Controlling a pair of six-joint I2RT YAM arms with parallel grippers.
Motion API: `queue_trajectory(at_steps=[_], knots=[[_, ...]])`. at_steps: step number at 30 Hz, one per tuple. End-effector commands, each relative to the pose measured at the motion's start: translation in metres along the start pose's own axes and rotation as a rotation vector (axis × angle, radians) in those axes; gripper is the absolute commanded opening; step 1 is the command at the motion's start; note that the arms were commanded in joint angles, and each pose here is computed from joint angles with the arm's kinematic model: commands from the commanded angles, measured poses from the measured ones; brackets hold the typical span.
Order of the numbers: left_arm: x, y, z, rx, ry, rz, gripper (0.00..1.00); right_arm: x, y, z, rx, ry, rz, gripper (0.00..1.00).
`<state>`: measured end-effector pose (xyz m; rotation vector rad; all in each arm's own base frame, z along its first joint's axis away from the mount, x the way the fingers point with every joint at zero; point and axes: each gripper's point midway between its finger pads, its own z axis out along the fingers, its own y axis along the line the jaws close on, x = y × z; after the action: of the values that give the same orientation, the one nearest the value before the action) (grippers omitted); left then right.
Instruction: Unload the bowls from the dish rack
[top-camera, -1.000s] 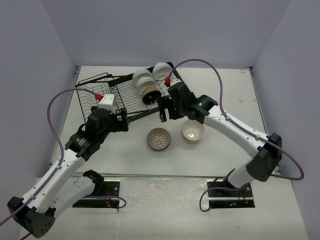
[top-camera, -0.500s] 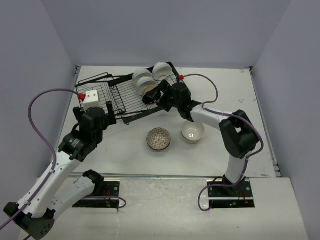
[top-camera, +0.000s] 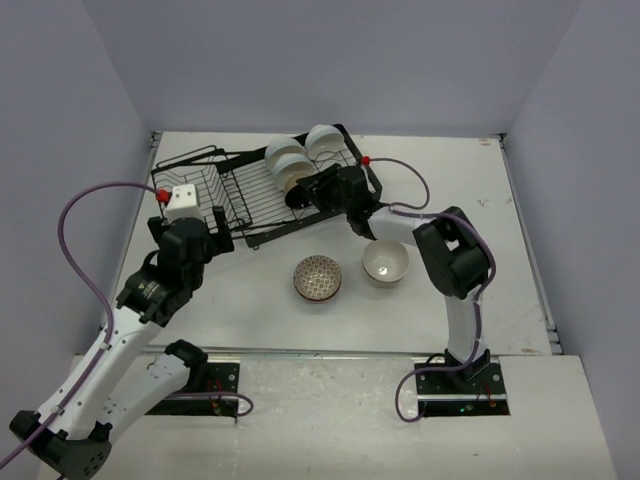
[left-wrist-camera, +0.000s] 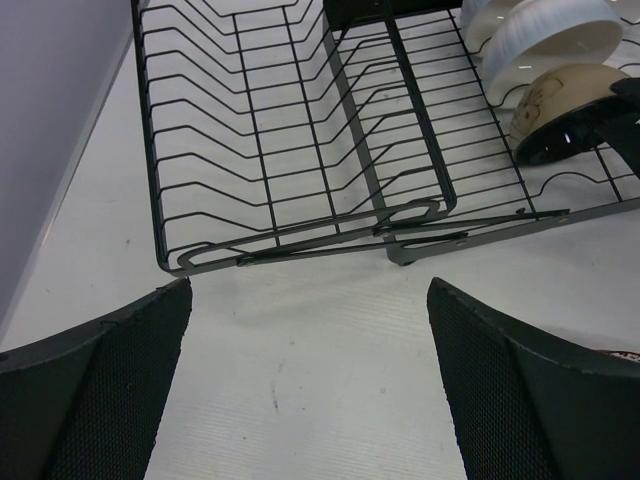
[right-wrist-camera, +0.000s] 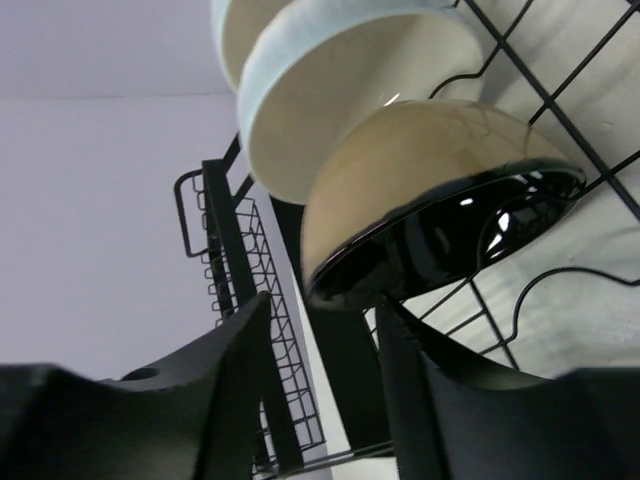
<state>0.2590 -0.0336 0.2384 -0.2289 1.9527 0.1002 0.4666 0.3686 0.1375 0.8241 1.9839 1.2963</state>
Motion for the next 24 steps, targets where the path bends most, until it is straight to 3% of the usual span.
queue_trajectory(at_steps=[1,24], knots=[[-0.009,-0.006,0.0,0.035,-0.034,-0.023,1.0,-0.011,0.022,0.015,-0.09,-0.046,0.07,0.44],[-0.008,-0.023,-0.003,0.144,-0.033,-0.014,1.0,-0.016,0.025,0.029,-0.273,-0.086,0.17,0.1]])
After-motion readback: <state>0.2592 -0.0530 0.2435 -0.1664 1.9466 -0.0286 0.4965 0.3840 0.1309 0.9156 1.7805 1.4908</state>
